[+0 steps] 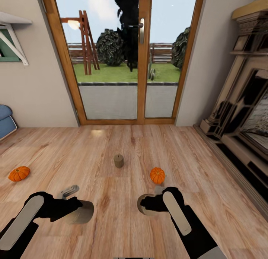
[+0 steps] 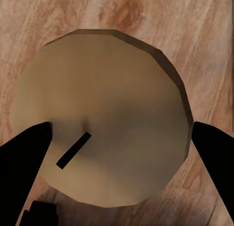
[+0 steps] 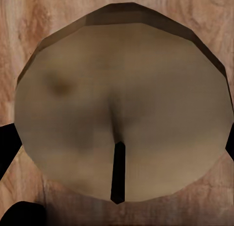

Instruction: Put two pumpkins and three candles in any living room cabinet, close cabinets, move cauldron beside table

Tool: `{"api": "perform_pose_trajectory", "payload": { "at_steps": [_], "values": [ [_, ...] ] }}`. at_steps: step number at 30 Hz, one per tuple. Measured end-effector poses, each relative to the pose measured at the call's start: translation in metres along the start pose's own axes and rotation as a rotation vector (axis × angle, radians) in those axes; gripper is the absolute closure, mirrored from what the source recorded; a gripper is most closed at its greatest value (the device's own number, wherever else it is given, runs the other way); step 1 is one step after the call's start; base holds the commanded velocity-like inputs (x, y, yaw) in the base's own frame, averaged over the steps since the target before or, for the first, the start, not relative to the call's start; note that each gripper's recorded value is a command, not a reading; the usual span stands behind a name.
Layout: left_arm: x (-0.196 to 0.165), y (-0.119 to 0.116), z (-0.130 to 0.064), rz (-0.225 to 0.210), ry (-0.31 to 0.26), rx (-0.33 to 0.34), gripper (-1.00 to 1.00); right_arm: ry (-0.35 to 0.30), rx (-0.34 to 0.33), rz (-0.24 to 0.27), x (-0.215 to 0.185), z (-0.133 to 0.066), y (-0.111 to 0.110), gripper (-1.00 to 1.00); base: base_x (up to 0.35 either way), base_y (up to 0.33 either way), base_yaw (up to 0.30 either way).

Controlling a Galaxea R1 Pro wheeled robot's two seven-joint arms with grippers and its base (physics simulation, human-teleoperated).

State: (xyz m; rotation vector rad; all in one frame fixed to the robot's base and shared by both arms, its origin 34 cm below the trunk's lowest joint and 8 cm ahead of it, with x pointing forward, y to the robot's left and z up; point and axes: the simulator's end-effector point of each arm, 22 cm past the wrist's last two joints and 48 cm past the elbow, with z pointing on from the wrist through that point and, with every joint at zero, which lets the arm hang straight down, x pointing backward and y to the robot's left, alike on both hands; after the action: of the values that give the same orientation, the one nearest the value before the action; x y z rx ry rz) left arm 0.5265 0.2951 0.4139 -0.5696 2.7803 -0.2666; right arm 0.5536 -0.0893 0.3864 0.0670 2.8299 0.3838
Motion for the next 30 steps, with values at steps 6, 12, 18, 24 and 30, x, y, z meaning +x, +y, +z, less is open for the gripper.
{"api": "perform_pose_trajectory", "payload": {
  "at_steps": [6,12,18,24,30],
  "values": [
    [-0.005,-0.004,-0.010,0.002,-0.019,0.008,1.00,-0.014,-0.013,0.000,-0.005,-0.011,0.005,1.00,0.000,0.000,0.000],
    [-0.012,-0.008,-0.022,0.002,-0.018,0.008,1.00,-0.014,-0.014,0.000,-0.013,-0.022,0.009,1.00,0.000,0.000,0.000],
    [-0.018,-0.013,-0.033,0.002,-0.018,0.008,1.00,-0.013,-0.017,0.001,-0.019,-0.034,0.014,1.00,0.000,0.000,0.000],
    [-0.024,-0.017,-0.045,0.002,-0.018,0.008,1.00,-0.012,-0.016,0.003,-0.026,-0.045,0.017,1.00,0.000,0.000,0.000],
    [-0.030,-0.021,-0.056,0.002,-0.017,0.008,1.00,-0.012,-0.016,0.002,-0.033,-0.056,0.020,1.00,0.000,0.000,0.000]
  ]
}}
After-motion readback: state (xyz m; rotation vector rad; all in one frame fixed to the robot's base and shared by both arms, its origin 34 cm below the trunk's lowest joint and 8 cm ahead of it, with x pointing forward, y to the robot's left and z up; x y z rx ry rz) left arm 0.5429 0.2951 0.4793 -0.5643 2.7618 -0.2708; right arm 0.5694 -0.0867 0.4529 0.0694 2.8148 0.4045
